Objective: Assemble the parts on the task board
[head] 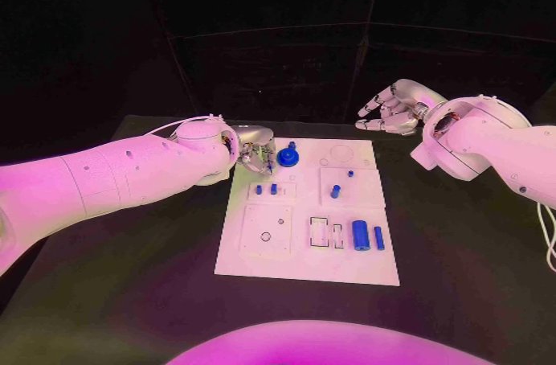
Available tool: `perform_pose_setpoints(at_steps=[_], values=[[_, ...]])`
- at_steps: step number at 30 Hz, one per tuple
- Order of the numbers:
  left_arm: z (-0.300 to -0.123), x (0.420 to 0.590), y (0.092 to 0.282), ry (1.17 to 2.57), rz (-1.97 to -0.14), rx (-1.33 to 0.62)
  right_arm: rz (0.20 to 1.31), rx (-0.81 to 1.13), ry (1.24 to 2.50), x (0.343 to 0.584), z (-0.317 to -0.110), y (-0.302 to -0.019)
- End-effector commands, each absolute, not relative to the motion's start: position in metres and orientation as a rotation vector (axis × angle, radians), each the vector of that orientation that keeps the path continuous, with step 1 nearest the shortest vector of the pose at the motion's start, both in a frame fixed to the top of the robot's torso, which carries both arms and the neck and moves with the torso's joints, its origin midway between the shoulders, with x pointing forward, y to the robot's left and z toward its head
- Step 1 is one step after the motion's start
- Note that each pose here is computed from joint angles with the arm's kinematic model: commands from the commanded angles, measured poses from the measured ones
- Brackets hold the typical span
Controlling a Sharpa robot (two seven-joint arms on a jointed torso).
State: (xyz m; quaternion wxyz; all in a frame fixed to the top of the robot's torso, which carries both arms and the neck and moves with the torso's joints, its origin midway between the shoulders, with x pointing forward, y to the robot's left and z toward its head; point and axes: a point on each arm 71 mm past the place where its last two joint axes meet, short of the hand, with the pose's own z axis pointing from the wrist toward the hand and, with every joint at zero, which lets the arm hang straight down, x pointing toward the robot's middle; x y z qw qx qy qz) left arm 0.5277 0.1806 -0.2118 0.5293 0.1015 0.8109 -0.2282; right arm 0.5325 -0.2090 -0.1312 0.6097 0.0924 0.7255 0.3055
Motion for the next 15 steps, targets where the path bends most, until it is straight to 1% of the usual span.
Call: perform_pose_setpoints(at_steps=[1,15], values=[[-0.2136,0.5263,0.1788,1.969,-0.542,0.249,0.712,0.202,1.672,0.5321,-0.1296,-0.2078],[-0.2149,0.5255,0.1792,1.981,-0.540,0.252,0.712,0.202,1.672,0.5323,-0.1297,-0.2076]])
